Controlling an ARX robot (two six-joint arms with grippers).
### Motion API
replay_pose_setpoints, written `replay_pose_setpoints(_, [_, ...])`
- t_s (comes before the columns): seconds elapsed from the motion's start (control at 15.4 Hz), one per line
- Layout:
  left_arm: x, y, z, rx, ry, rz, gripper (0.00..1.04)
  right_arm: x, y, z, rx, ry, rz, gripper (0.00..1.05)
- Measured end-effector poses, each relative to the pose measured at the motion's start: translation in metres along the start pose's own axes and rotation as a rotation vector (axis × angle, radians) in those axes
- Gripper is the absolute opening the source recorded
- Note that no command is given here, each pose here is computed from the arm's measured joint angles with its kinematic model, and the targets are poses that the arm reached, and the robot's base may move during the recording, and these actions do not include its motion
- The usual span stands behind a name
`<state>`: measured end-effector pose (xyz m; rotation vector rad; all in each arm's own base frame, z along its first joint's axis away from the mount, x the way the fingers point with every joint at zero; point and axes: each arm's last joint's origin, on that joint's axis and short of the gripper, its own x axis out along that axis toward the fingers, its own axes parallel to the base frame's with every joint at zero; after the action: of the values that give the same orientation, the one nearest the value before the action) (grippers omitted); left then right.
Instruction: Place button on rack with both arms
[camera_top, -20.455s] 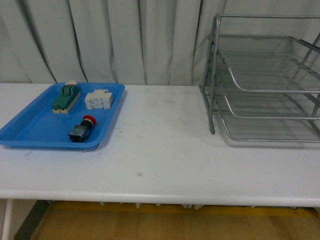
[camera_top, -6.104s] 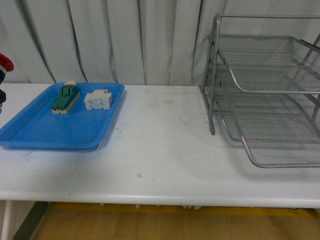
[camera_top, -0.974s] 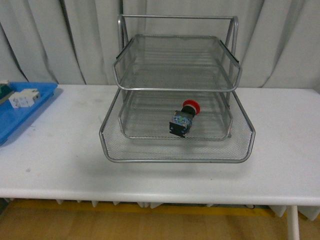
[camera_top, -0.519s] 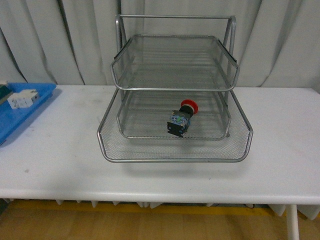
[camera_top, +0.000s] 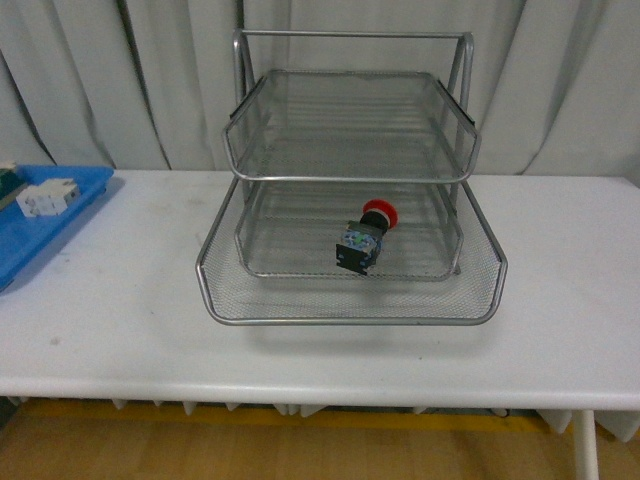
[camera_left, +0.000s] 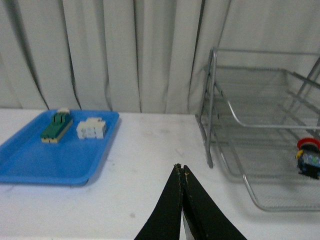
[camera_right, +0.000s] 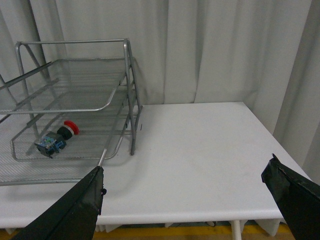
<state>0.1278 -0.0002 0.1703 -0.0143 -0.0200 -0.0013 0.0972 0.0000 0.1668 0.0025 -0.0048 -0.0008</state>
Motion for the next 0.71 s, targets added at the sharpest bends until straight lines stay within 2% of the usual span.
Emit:
replay_pose_setpoints(0.06, [-0.001, 0.0, -0.003, 0.0, 0.029, 0.0, 0.02, 0.0, 0.0, 0.0, 0.0, 0.0, 0.0, 0.98])
replay_pose_setpoints(0.71, [-0.016, 0.0, 0.0, 0.0, 0.01, -0.001, 0.02, 0.0, 0.0, 0.0, 0.0, 0.0, 0.0, 0.98])
